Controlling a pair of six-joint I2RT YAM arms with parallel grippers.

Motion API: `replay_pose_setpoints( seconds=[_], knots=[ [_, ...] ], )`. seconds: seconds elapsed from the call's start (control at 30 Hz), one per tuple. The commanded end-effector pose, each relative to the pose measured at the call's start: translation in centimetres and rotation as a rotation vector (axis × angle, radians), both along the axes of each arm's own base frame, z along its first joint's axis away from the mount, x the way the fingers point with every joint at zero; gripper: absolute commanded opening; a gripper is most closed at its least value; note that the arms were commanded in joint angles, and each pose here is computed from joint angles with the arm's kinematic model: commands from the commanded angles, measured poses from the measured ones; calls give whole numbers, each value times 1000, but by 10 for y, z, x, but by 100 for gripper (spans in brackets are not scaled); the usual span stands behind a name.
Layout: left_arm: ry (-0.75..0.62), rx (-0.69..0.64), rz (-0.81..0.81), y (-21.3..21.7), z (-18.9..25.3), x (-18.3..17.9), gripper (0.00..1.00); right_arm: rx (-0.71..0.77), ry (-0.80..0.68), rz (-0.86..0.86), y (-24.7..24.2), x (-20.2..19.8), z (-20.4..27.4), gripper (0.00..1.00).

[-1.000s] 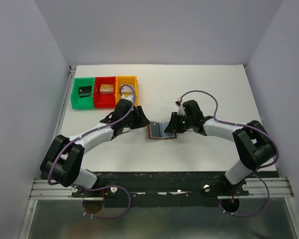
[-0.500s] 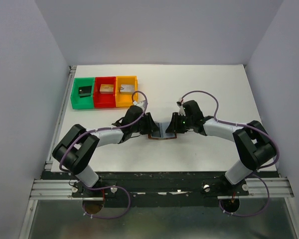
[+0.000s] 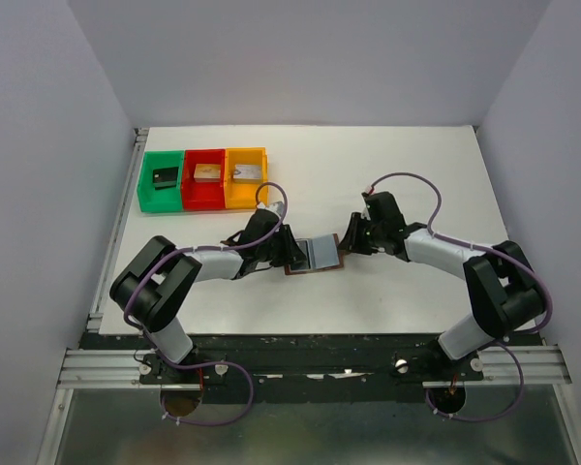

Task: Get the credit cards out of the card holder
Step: Remove the credit card from the card holder.

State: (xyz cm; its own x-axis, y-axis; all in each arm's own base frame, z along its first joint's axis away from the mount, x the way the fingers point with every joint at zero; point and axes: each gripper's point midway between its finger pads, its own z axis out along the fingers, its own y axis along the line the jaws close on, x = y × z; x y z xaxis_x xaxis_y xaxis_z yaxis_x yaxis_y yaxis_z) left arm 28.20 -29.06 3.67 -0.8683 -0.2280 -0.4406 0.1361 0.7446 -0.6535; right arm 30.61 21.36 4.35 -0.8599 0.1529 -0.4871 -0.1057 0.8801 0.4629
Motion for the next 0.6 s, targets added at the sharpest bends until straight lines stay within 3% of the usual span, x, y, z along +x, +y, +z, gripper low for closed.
replay_pose_setpoints(
  seconds=[0.0,0.33,0.57],
  knots=[
    [46,87,34,16,-22,-3,34,-34,16,-63,-17,-1,-5,35],
    [44,116,24,18,-25,-2,34,37,94,-157,-40,-8,-30,33],
    [36,115,6,16,-22,-2,37,89,58,-192,-48,-6,-21,33]
  ],
)
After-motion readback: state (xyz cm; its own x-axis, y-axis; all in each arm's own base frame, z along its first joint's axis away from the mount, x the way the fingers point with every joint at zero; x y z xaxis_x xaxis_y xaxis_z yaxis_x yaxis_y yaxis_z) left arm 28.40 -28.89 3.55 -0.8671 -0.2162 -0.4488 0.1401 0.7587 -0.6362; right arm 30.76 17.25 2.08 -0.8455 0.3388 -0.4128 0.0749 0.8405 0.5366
